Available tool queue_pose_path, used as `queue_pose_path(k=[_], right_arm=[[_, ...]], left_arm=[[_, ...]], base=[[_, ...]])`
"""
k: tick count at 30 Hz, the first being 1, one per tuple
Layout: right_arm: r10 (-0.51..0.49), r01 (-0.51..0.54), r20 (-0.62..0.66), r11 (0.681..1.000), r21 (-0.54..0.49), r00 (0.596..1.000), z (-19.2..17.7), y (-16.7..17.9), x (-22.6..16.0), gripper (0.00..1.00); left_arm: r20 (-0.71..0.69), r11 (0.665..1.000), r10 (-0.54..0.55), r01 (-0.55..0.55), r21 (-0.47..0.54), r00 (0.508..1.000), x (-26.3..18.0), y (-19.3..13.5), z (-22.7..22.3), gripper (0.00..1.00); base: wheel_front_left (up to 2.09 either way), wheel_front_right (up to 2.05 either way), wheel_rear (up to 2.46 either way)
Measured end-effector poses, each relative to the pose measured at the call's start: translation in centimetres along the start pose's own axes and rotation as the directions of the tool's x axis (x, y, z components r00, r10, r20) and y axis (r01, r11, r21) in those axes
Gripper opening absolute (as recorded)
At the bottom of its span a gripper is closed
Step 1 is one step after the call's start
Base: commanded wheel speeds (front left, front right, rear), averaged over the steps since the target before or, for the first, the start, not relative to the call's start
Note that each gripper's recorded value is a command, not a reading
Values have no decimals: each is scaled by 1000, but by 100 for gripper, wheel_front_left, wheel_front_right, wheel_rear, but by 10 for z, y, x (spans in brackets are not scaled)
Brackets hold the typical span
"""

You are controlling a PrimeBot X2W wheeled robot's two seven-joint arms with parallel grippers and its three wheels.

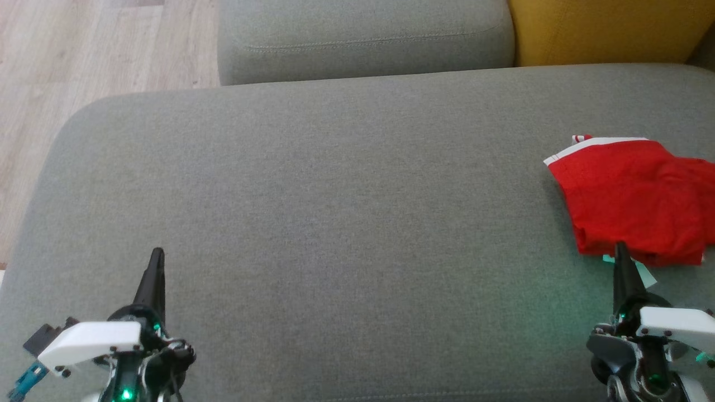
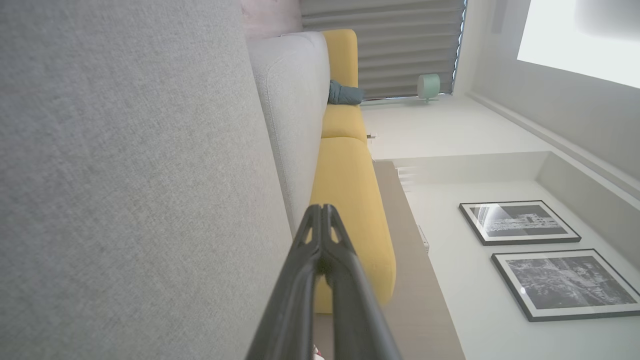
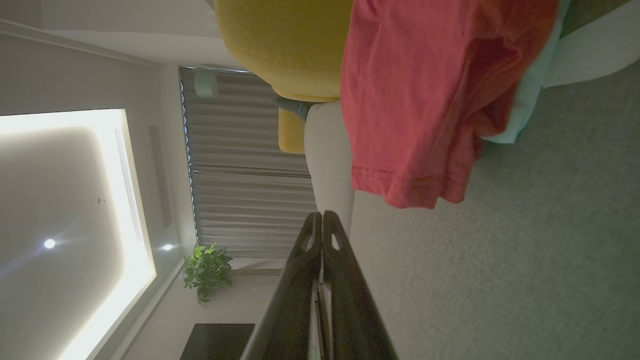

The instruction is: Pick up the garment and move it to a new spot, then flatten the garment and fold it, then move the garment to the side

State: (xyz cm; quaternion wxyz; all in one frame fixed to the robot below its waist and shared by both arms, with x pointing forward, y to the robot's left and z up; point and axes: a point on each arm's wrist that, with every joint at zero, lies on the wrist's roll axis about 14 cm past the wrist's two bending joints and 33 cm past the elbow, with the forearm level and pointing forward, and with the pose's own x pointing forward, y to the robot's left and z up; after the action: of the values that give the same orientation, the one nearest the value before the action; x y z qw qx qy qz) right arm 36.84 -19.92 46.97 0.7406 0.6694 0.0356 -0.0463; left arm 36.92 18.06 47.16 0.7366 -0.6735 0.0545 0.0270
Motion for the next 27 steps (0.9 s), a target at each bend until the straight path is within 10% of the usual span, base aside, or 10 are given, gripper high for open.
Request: queue_pose_path(k=[27], right_arm=[[27,-29,13,993,116,1000,7,8,4,0]], left_arm=[[10,995,-22,23,-100,1000,4,-5,7,0]], base=[[0,0,0]])
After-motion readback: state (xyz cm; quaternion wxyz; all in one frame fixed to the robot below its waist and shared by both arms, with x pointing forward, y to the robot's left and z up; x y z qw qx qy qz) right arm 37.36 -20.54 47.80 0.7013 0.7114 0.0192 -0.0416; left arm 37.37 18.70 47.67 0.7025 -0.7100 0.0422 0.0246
